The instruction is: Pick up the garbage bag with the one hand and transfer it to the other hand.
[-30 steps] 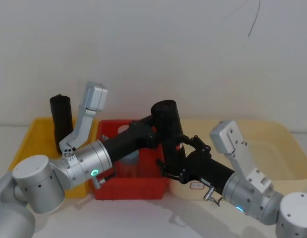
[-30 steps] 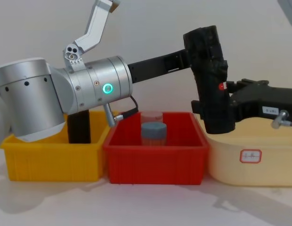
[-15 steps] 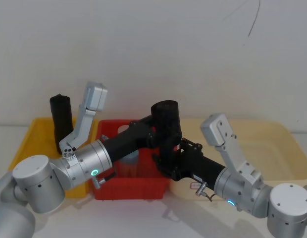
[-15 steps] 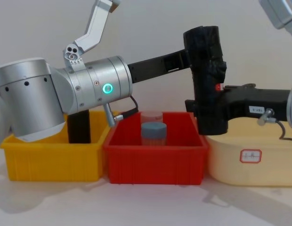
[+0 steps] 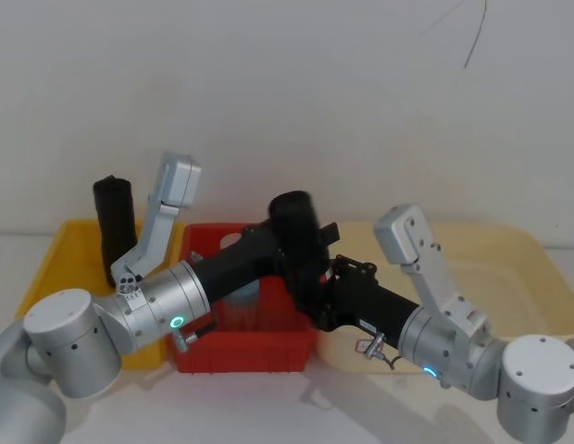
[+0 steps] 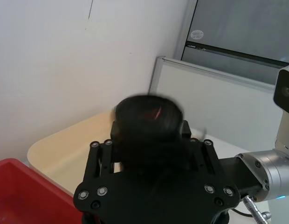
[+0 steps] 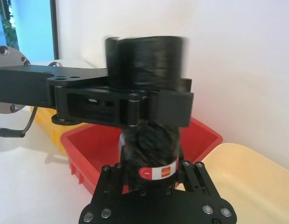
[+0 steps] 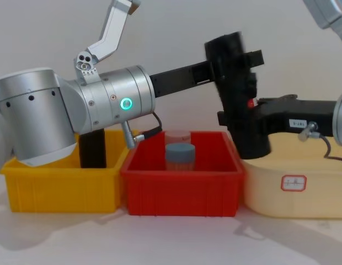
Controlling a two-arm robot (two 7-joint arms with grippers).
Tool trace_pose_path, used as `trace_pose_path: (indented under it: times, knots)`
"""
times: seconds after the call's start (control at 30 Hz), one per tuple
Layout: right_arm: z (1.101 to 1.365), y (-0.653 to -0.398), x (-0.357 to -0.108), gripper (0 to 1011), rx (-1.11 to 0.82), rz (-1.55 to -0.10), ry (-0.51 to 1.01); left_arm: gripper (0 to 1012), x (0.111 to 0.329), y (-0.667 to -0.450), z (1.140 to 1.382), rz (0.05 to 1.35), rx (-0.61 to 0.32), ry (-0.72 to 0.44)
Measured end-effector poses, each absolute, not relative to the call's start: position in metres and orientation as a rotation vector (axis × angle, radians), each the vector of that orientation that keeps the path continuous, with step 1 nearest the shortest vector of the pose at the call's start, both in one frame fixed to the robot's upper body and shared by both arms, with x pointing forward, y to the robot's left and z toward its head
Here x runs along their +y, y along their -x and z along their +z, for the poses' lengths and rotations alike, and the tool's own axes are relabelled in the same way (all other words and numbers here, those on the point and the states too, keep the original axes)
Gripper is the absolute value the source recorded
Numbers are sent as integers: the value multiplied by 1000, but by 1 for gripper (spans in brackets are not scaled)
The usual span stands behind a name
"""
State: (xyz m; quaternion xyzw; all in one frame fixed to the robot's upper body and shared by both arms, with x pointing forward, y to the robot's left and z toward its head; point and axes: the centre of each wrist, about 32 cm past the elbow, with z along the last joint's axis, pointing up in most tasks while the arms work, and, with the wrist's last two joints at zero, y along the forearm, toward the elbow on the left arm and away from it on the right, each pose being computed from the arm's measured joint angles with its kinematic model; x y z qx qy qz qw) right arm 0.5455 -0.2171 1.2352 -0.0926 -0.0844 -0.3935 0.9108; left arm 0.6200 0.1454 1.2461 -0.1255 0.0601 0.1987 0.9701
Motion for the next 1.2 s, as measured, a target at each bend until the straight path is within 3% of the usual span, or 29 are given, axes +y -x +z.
trace_pose_path:
  times: [0.4,1.1,1.2]
  knots:
    - [1239,-549,-235,519,-167,-874,173,1001,145,-620,1246,402,121,254]
    - [1250,-555,-314,519,-164,-1159,131,1001,145,-620,1246,402,121,254]
    - [1252,-555,-326,588,-165,-1203,131,1001,145,-620,1246,402,121,253]
